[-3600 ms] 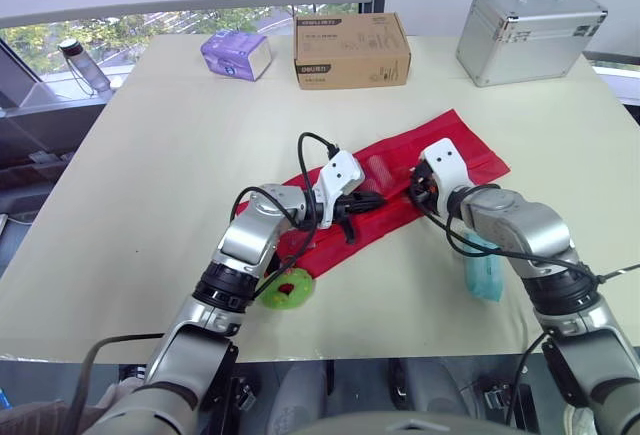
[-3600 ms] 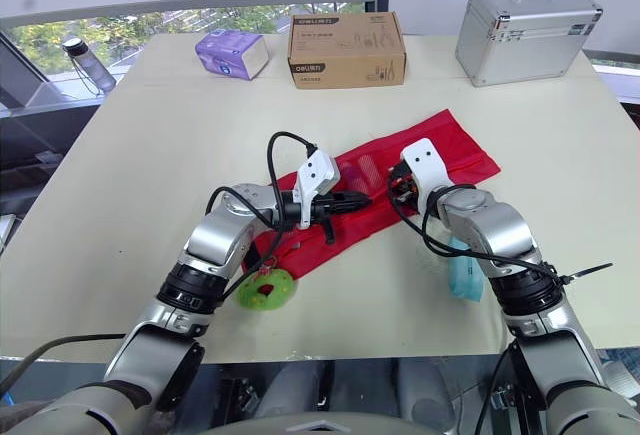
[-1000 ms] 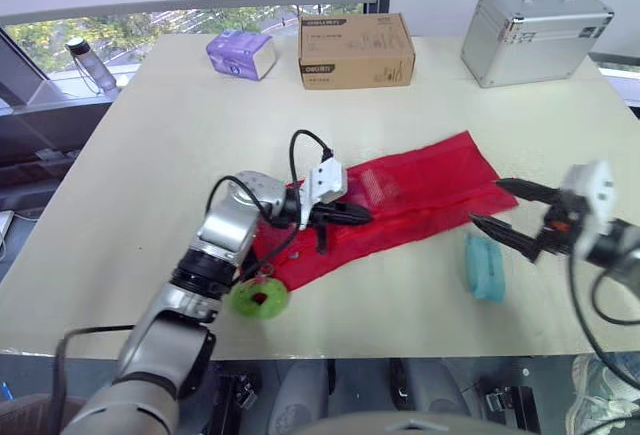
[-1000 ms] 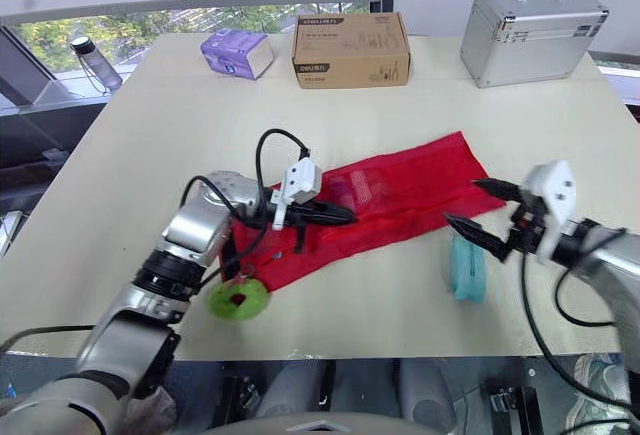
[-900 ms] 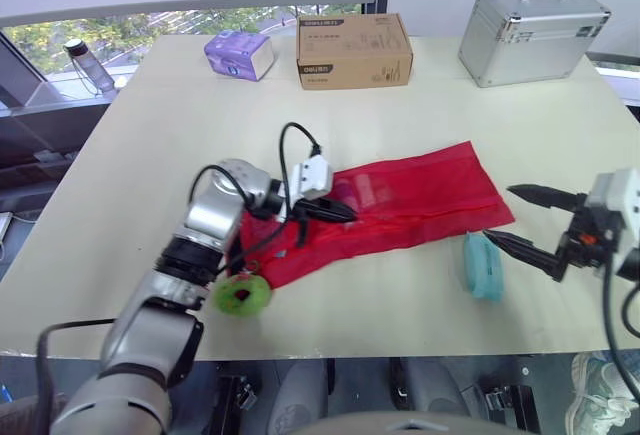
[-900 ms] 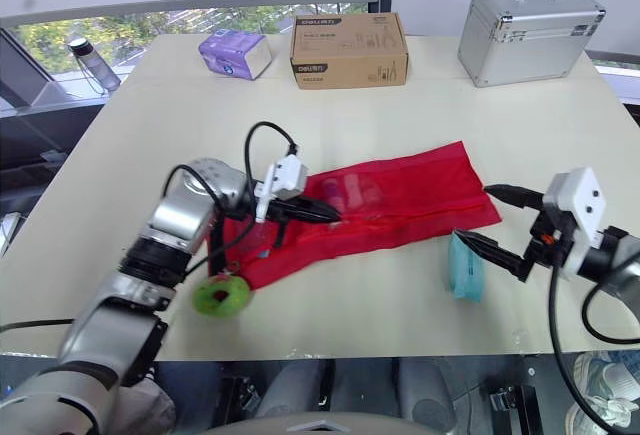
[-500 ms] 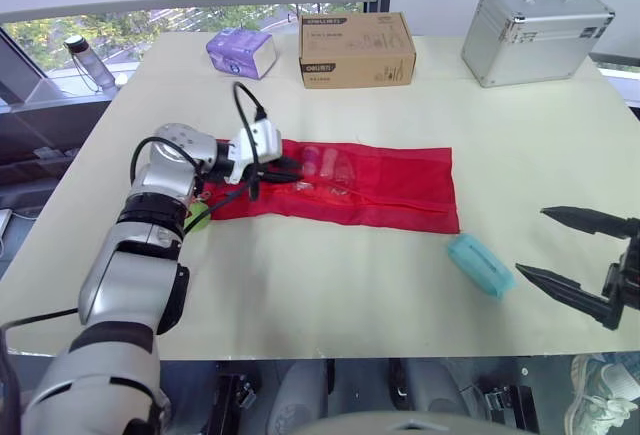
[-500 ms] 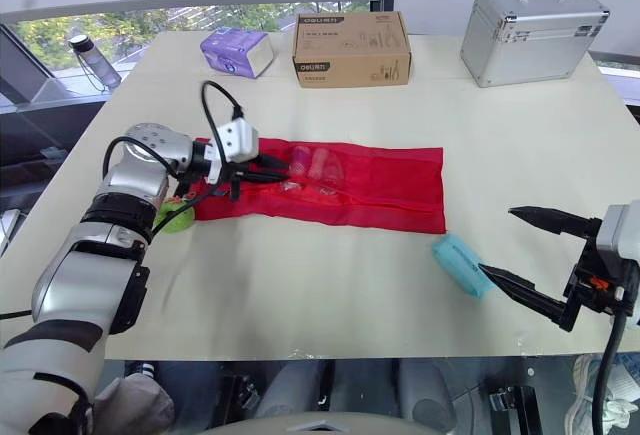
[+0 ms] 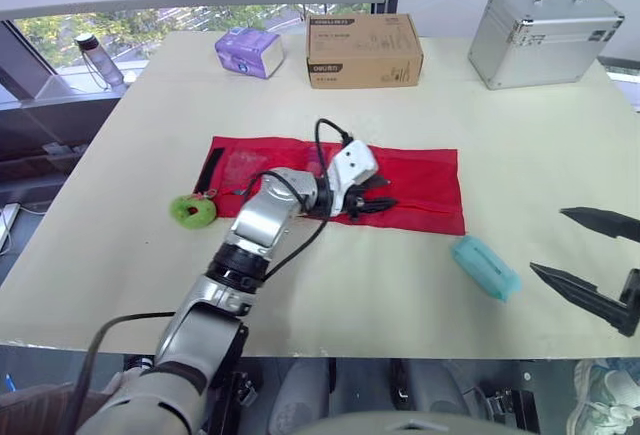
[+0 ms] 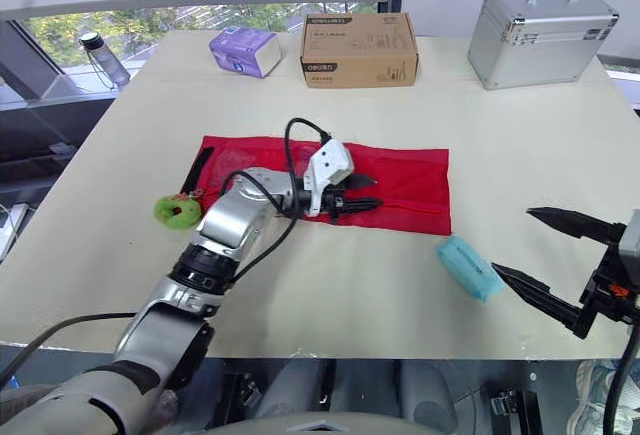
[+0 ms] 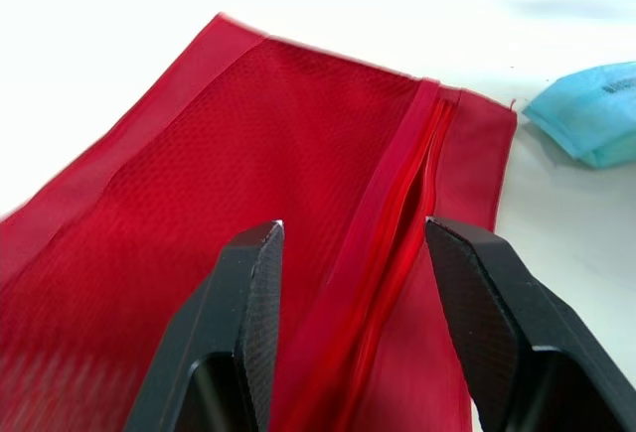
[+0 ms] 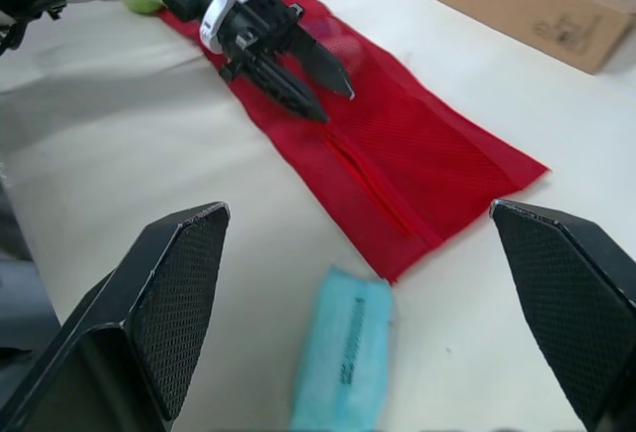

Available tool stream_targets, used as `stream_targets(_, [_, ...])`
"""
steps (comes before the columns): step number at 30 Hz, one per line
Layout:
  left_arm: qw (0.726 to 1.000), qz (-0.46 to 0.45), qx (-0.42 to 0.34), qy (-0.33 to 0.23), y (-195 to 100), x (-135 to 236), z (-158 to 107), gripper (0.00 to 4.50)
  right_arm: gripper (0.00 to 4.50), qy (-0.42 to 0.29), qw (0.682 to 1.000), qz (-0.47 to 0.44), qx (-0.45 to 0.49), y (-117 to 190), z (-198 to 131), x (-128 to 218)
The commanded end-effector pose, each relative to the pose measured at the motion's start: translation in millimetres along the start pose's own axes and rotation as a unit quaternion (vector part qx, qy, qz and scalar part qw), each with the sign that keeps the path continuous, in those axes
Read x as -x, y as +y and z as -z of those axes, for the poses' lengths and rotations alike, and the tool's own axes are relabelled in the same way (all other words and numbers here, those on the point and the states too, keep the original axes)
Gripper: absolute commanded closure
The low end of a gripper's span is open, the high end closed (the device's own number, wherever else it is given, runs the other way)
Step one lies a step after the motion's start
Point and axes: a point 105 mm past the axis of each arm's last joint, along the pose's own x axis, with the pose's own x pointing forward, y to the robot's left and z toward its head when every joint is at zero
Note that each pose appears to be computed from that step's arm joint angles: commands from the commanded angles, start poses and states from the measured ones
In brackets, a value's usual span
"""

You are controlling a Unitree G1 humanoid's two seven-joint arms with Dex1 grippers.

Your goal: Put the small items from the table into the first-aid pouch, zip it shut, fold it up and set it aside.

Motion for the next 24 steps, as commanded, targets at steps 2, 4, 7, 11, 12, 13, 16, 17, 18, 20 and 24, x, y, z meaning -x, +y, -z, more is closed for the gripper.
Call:
stream_targets(2, [0.998, 0.000, -0.056, 0.018, -0.5, -7.3, 1.5, 2.10, 0.00, 0.001, 1.000, 0.011, 0.028, -1.1, -9.1, 6.6])
stream_targets(4, [0.997, 0.003, -0.078, 0.024, -2.2, -12.6, 3.6, 2.10, 0.00, 0.005, 0.999, 0.018, 0.028, -2.0, -8.1, 8.2])
stream_targets(7, [0.995, -0.003, -0.098, 0.023, -1.9, -20.5, 4.1, 2.10, 0.00, 0.016, 0.999, 0.025, 0.024, -1.9, -3.3, 9.6])
stream_targets(11, [0.996, -0.008, -0.084, 0.002, -2.5, -26.8, -2.2, 2.10, 0.00, 0.016, 0.999, 0.033, 0.019, 1.3, -1.5, 11.3])
stream_targets(12, [0.997, -0.009, -0.075, -0.002, -2.1, -27.7, -4.1, 2.10, 0.00, 0.015, 0.999, 0.034, 0.019, 1.8, -1.3, 11.7])
stream_targets(13, [0.997, -0.011, -0.070, -0.002, -0.4, -28.3, -6.2, 2.10, 0.00, 0.016, 0.999, 0.036, 0.019, 2.5, -0.8, 12.3])
stream_targets(16, [0.996, -0.012, -0.083, 0.011, 2.2, -30.4, -3.9, 2.10, 0.00, 0.017, 0.999, 0.039, 0.018, 3.6, 0.0, 13.1])
stream_targets(17, [0.996, -0.012, -0.087, 0.015, 2.2, -31.3, -2.8, 2.10, 0.00, 0.017, 0.999, 0.040, 0.018, 3.8, 0.3, 13.5])
stream_targets(18, [0.995, -0.014, -0.099, 0.021, 3.6, -33.5, -1.8, 2.10, 0.00, 0.015, 0.999, 0.041, 0.016, 4.0, -0.1, 12.9])
stream_targets(20, [0.993, -0.022, -0.116, 0.021, 7.6, -38.9, -5.1, 2.10, 0.00, 0.012, 0.999, 0.040, 0.014, 4.0, -0.1, 10.9])
stream_targets(24, [0.992, -0.025, -0.126, 0.021, 10.1, -42.7, -5.6, 2.10, 0.00, 0.009, 0.999, 0.033, 0.012, 3.0, 0.9, 7.5])
